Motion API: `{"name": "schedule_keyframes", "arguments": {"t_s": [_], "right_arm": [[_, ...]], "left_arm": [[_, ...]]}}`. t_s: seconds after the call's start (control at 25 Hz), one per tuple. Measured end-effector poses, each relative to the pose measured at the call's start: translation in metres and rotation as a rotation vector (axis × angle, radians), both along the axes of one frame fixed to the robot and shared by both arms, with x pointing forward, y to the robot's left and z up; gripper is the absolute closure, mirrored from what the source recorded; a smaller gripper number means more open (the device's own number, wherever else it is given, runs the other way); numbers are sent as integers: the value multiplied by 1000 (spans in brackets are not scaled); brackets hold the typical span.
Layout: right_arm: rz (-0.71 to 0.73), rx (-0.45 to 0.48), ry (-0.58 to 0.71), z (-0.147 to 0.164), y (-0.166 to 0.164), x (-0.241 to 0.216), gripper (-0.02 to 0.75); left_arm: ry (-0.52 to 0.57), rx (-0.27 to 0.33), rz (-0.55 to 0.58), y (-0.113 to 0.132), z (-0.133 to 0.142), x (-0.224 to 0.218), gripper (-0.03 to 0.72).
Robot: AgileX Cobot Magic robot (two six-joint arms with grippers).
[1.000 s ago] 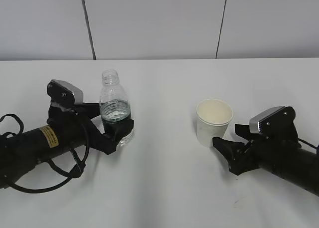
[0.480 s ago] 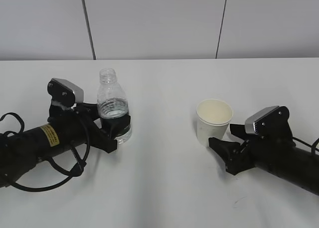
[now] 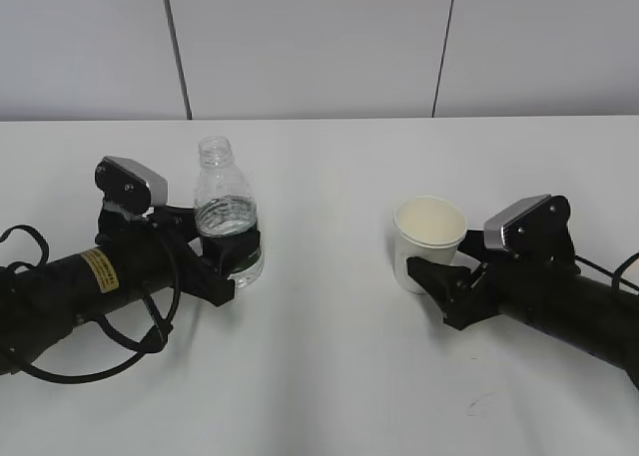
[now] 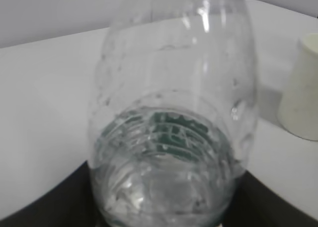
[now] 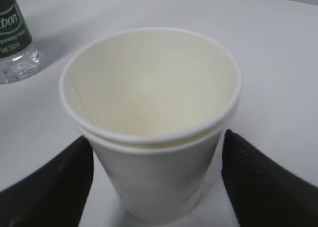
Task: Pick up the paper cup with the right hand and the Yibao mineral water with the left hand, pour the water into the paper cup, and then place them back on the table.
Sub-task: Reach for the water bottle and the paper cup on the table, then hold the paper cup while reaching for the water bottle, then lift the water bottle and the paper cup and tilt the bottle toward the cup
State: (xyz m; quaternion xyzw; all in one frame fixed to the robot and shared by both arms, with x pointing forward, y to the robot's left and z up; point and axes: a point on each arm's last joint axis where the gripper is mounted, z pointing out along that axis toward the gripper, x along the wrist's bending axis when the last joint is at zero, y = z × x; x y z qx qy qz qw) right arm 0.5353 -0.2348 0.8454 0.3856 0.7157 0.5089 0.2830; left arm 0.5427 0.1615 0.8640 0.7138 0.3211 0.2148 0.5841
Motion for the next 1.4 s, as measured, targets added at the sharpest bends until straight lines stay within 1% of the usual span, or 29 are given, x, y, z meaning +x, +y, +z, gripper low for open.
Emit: {"name": "schedule_keyframes", "arguments": {"t_s": [0.12,0.44,0.68,0.96,1.2,1.4], "right_arm": [[9,6,-13,1,1,6,109],[17,19,5,-10,3,14,110],[70,13,-26,-9,7,22,114],[77,13,-31,-8,8,23,195],[77,13,-29,-9,8,23,207],[77,14,-30,-8,8,23,232]], "left_arm": [[0,0,0,0,0,0,271],[0,0,0,0,0,0,271],[0,0,0,0,0,0,271],[0,0,0,0,0,0,271],[0,-1,1,0,0,0,271],[0,-1,4,0,0,0,272]]}}
